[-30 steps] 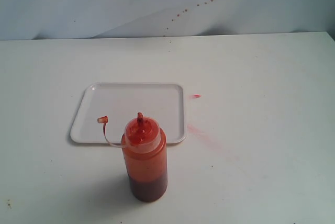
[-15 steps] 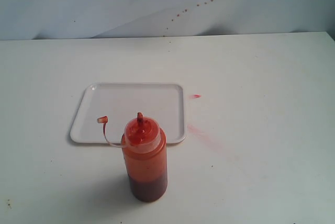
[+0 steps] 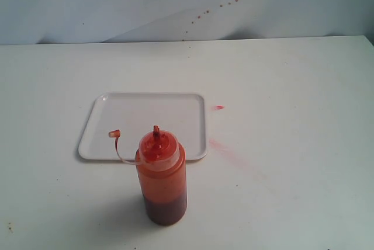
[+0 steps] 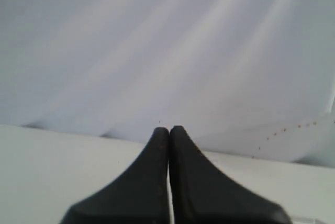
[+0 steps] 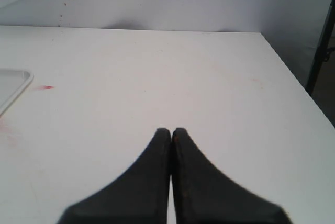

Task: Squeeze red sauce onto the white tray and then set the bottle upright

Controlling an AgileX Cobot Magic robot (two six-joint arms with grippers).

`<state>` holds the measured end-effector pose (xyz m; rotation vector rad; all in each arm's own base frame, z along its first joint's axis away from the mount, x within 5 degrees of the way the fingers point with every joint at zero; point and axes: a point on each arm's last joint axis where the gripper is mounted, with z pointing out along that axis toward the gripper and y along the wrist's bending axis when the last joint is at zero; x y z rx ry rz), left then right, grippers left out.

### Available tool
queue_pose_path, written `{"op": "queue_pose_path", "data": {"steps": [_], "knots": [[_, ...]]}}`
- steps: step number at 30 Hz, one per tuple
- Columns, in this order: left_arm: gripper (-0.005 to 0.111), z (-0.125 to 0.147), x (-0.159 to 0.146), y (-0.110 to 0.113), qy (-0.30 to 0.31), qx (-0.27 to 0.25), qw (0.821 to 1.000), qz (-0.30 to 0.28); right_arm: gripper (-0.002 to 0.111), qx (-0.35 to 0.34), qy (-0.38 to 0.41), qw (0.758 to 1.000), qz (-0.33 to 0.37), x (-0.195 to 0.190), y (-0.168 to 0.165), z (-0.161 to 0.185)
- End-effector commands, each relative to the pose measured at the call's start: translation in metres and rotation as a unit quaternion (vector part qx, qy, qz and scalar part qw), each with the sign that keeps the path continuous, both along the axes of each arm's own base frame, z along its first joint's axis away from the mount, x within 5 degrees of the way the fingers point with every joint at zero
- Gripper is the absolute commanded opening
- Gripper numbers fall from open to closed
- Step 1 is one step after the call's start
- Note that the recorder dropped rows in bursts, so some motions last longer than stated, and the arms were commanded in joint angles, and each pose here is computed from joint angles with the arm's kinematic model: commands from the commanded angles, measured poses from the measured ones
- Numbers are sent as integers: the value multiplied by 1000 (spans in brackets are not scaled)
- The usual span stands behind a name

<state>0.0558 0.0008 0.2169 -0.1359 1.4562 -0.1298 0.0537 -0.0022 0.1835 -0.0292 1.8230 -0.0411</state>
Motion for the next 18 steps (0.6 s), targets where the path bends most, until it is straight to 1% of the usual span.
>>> {"op": "queue_pose_path", "data": {"steps": [1, 4, 8, 11, 18], "knots": [[1, 11, -2, 2, -71, -13, 997, 9, 0, -1, -4, 1000, 2, 0, 0, 0], [1, 17, -4, 3, -104, -13, 994, 13, 0, -1, -4, 1000, 2, 0, 0, 0], [1, 20, -5, 3, -121, -27, 992, 12, 0, -1, -4, 1000, 2, 0, 0, 0], [1, 22, -6, 4, -137, -27, 990, 14, 0, -1, -4, 1000, 2, 0, 0, 0], [1, 31, -10, 5, -187, -34, 982, 18, 0, -1, -4, 1000, 2, 0, 0, 0]]}}
